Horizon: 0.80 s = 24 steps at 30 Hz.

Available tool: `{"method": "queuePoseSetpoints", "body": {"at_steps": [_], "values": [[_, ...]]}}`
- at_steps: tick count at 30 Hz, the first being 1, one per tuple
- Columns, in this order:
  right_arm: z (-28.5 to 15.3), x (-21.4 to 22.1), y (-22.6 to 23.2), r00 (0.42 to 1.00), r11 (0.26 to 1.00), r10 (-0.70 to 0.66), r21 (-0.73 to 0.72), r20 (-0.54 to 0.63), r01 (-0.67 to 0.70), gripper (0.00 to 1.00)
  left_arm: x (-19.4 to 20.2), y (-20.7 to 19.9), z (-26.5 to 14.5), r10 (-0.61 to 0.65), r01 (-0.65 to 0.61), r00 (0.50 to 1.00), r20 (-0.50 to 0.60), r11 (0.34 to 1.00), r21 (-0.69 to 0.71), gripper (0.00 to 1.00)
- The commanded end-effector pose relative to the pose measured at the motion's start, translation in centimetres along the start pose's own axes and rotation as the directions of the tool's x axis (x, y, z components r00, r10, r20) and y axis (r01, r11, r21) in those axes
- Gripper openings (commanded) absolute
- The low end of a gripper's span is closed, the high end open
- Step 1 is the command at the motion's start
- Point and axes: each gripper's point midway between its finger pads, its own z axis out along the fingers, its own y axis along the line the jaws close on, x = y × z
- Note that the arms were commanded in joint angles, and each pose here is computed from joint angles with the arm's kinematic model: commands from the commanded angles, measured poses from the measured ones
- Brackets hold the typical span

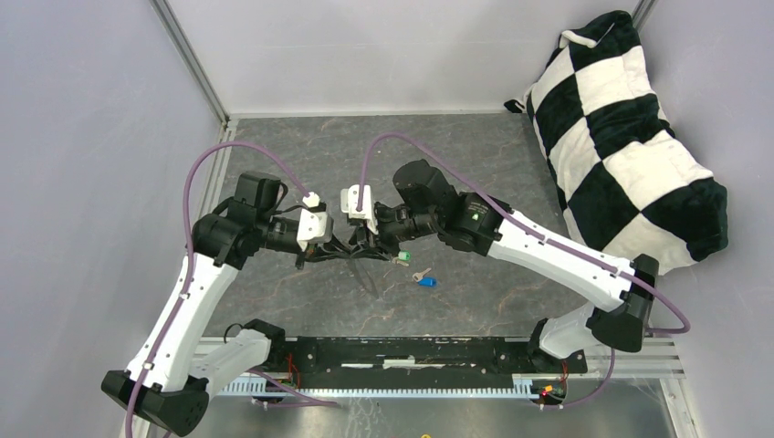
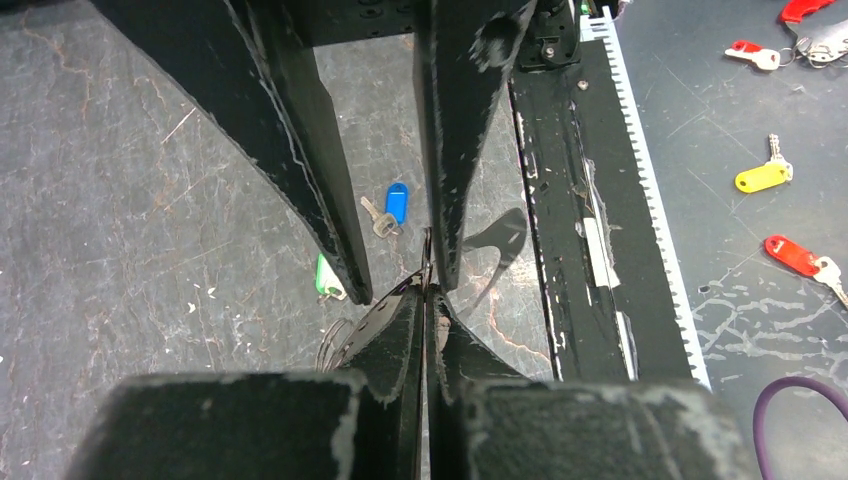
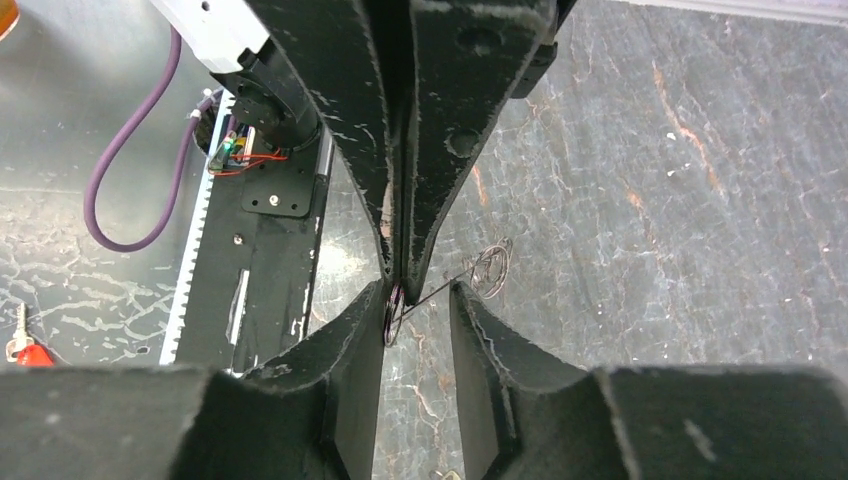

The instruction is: Put the keys on the keyring

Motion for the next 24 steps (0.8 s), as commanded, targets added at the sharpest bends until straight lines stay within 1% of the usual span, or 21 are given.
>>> {"method": "queuePoseSetpoints", "body": {"at_steps": [1, 5, 7, 8, 9, 11, 12, 13, 14, 15, 17, 21, 24], "values": [[-0.1, -0.8, -0.7, 1.0, 1.0, -0.002, 0.03, 0.017, 0.002, 0.33, -1.7, 0.3, -0.4, 0.07, -0.07, 0.997, 0.033, 0.997, -0.02, 0.02], [-0.3, -1.3, -0.8, 0.999, 0.999, -0.012, 0.044, 0.039, 0.01, 0.19, -1.7, 0.2, -0.4, 0.069, -0.069, 0.997, 0.034, 0.998, -0.017, 0.02], [-0.6, -1.7, -0.9, 0.997, 0.998, -0.023, 0.057, 0.068, 0.019, 0.1, -1.6, 0.3, -0.3, 0.069, -0.068, 0.997, 0.034, 0.998, -0.017, 0.02], [-0.8, -2.0, -0.9, 0.996, 0.998, -0.026, 0.067, 0.089, 0.02, 0.07, -1.6, 0.3, -0.3, 0.066, -0.065, 0.997, 0.033, 0.998, -0.017, 0.02], [-1.0, -2.1, -1.0, 0.993, 0.997, -0.03, 0.08, 0.113, 0.021, 0.05, -1.5, 0.3, -0.3, 0.063, -0.063, 0.998, 0.032, 0.998, -0.016, 0.04], [-1.7, -2.7, -1.0, 0.984, 0.994, -0.037, 0.11, 0.172, 0.018, 0.01, -1.5, 0.3, -0.3, 0.052, -0.051, 0.998, 0.031, 0.999, -0.015, 0.09], [-2.2, -3.1, -1.1, 0.975, 0.992, -0.042, 0.129, 0.217, 0.014, 0.01, -1.5, 0.3, -0.3, 0.044, -0.043, 0.999, 0.029, 0.999, -0.016, 0.16], [-2.5, -3.3, -1.1, 0.966, 0.99, -0.041, 0.139, 0.255, 0.005, 0.01, -1.5, 0.3, -0.3, 0.034, -0.033, 0.999, 0.03, 0.999, -0.015, 0.28], [-2.9, -3.5, -1.0, 0.952, 0.989, -0.038, 0.15, 0.303, -0.008, 0.01, -1.5, 0.4, -0.3, 0.019, -0.018, 0.999, 0.03, 1.0, -0.017, 0.36], [-3.3, -3.9, -1.0, 0.934, 0.987, -0.041, 0.161, 0.354, -0.018, 0.01, -1.6, 0.4, -0.3, 0.002, -0.001, 0.999, 0.032, 1.0, -0.02, 0.39], [-4.1, -4.3, -0.8, 0.901, 0.984, -0.031, 0.173, 0.434, -0.05, 0.01, -1.7, 0.3, -0.3, -0.024, 0.025, 0.999, 0.037, 0.999, -0.025, 0.41], [-5.5, -5.0, 0.5, 0.799, 0.985, 0.007, 0.133, 0.601, -0.108, 0.01, -2.2, 0.3, -0.2, -0.06, 0.063, 0.996, 0.07, 0.997, -0.035, 0.41], [-6.0, -5.2, 1.2, 0.746, 0.987, 0.04, 0.092, 0.665, -0.134, 0.01, -2.8, 0.2, -0.2, -0.096, 0.1, 0.99, 0.1, 0.994, -0.035, 0.39]]}}
